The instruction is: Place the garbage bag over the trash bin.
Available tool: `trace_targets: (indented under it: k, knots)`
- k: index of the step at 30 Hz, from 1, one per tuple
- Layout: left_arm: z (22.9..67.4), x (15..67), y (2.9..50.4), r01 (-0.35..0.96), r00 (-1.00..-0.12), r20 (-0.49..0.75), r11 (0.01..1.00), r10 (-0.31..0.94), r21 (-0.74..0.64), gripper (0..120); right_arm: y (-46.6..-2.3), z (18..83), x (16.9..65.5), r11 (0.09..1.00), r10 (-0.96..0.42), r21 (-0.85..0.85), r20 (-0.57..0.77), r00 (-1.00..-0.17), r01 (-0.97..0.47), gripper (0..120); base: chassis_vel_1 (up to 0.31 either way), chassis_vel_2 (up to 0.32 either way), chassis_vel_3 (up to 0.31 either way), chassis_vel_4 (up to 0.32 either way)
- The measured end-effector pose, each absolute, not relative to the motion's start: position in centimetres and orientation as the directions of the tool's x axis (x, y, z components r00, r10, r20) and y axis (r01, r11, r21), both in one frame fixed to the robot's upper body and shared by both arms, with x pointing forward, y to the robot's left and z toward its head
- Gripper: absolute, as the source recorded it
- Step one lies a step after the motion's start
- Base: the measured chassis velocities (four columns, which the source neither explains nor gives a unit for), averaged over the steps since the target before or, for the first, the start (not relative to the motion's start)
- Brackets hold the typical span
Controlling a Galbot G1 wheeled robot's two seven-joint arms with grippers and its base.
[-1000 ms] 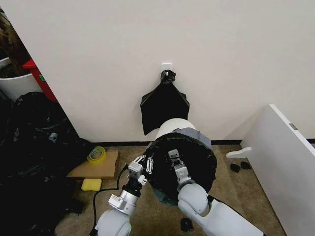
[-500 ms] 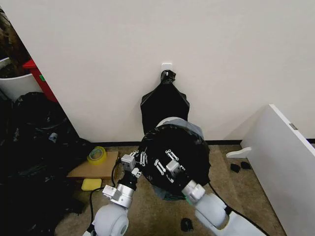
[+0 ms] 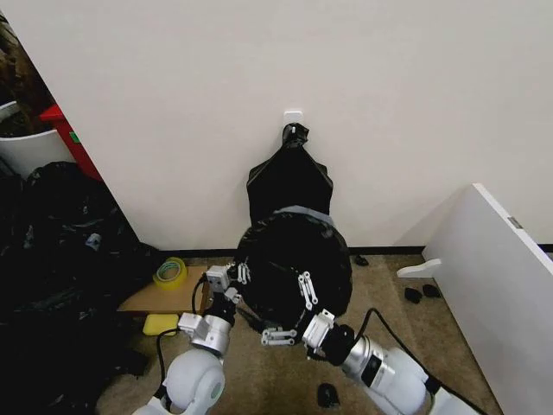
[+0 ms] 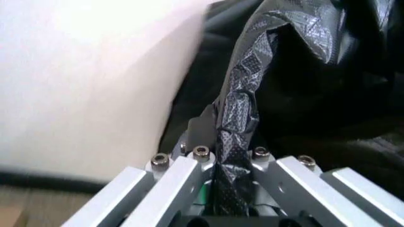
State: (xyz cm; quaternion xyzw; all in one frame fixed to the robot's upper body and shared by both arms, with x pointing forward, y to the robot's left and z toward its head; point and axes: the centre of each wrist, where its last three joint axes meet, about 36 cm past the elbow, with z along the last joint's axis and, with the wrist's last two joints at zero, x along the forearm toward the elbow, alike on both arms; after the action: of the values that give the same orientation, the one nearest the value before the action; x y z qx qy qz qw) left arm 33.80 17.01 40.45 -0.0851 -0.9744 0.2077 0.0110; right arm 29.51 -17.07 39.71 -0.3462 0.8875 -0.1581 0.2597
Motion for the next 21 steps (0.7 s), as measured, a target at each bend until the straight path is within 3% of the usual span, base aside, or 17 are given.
trace_targets:
  k: [1,3,6,15,21]
  knots:
    - [40.5,33.8,17.0,0.161,-0.985,-0.014,0.899,0.170,-0.407,1,-17.1,39.7,29.5,0.710,-0.697,-0.460,-0.352,-0.625,-0.532,100,0.000,0.000,0.000,0.000]
    - [41.4,33.9,17.2,0.108,-0.987,0.060,0.885,0.151,-0.454,1,-16.7,39.9,28.2,0.782,-0.602,-0.429,-0.334,-0.725,-0.451,100,0.000,0.000,0.000,0.000]
    - [42.3,34.1,17.9,0.050,-0.985,0.122,0.873,0.124,-0.485,1,-16.6,39.9,27.3,0.823,-0.538,-0.396,-0.312,-0.783,-0.408,100,0.000,0.000,0.000,0.000]
    - [45.0,35.9,20.9,-0.113,-0.969,0.246,0.845,0.023,-0.523,1,-17.8,37.3,28.1,0.780,-0.595,-0.428,-0.279,-0.754,-0.458,100,0.000,0.000,0.000,0.000]
    - [45.9,35.8,21.5,-0.123,-0.966,0.257,0.832,0.024,-0.540,1,-17.9,35.8,29.0,0.771,-0.604,-0.428,-0.257,-0.755,-0.471,100,0.000,0.000,0.000,0.000]
